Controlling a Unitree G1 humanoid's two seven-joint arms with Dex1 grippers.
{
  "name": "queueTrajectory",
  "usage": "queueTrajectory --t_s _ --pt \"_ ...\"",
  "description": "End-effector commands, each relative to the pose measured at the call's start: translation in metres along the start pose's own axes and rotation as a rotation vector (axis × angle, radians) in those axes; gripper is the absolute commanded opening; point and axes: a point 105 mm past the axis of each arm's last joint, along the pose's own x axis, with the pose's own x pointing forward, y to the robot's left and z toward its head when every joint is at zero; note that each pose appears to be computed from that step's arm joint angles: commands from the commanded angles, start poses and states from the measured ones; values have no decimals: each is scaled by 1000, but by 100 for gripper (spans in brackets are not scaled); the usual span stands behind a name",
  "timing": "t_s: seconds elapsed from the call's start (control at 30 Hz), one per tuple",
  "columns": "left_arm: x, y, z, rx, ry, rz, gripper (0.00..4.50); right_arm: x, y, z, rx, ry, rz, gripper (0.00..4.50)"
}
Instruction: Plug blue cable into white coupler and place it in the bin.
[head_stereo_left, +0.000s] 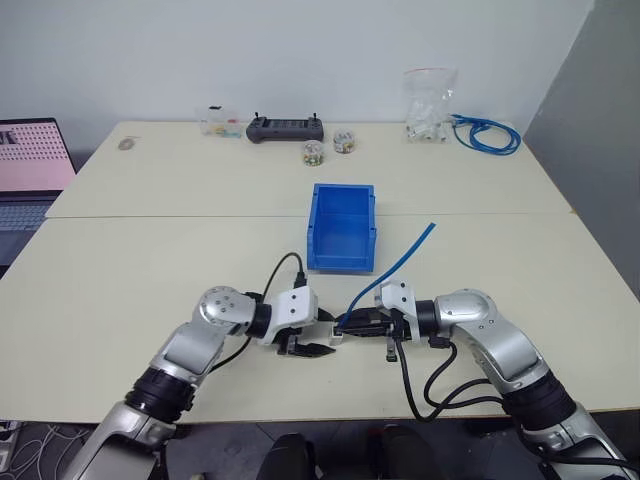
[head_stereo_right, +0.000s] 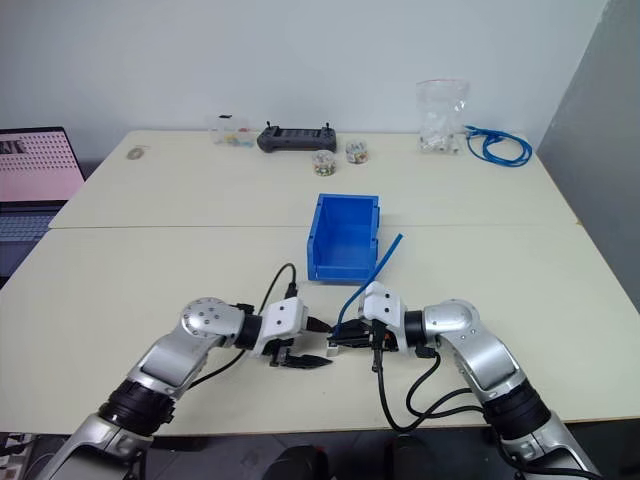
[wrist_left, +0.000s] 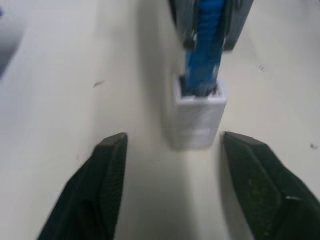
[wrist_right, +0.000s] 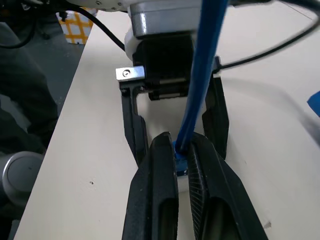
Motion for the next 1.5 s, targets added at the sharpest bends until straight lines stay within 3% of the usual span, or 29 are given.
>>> queueTrajectory --t_s 0.03,0.1,0.33,0.57,0.8,1.1,1.17,1.2,1.5 --pt "-29 9 20 9 -52 137 403 -7 0 28 -31 -83 -44 1" --pt "-40 8 27 2 -61 184 447 -10 -1 34 -24 -102 -65 1" --pt "-58 -3 48 -17 -75 249 450 -26 -6 53 11 -170 -134 1" --pt "-72 10 64 -8 -65 378 450 -42 -28 77 49 -261 -235 1" --pt "-81 40 81 37 -65 502 450 -45 -77 108 91 -369 -365 1" --pt "-80 68 97 56 -76 588 450 -38 -142 115 122 -288 -567 1" --pt "-82 71 97 56 -72 596 450 -39 -155 110 150 -235 -609 71" --pt "-83 73 97 58 -68 597 450 -40 -159 109 156 -216 -610 78" --pt "-93 83 95 47 -47 621 450 -84 -163 91 139 -66 -630 313"
